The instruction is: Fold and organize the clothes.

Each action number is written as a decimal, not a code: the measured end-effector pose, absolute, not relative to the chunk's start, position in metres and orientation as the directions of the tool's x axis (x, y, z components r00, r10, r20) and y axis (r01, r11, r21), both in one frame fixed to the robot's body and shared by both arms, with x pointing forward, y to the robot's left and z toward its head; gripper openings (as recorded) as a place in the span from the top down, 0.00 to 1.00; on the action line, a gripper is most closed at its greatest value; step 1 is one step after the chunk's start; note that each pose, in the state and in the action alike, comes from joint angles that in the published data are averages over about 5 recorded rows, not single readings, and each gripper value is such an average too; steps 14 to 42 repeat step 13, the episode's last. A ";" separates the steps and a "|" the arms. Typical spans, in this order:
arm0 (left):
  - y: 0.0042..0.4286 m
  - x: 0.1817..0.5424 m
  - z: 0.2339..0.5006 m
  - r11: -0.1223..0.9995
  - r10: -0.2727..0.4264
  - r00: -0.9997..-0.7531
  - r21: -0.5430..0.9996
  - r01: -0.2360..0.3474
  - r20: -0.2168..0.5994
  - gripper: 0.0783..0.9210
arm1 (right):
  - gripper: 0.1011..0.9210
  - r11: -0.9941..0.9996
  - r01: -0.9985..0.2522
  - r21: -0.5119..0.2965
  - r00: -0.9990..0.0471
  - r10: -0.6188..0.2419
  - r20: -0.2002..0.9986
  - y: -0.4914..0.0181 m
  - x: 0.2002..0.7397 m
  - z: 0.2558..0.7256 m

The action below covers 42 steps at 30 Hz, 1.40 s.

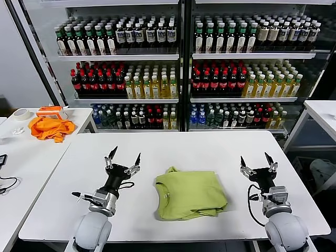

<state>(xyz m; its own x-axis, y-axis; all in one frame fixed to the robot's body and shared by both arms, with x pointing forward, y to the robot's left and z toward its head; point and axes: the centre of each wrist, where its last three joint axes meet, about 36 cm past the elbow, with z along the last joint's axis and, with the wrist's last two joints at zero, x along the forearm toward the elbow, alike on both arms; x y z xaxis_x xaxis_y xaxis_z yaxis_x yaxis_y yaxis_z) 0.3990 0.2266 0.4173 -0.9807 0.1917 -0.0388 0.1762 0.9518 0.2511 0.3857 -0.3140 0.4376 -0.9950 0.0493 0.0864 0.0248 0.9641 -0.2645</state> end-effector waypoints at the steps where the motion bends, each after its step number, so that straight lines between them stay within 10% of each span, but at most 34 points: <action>1: 0.227 0.401 0.417 0.951 0.192 -0.981 0.256 0.176 -0.038 0.12 | 0.12 0.962 0.024 -0.272 -0.995 0.049 0.085 -0.315 0.386 0.436; 42: 0.231 0.406 0.410 0.945 0.194 -0.981 0.275 0.180 -0.026 0.12 | 0.12 0.943 0.035 -0.331 -0.998 0.051 0.040 -0.316 0.390 0.432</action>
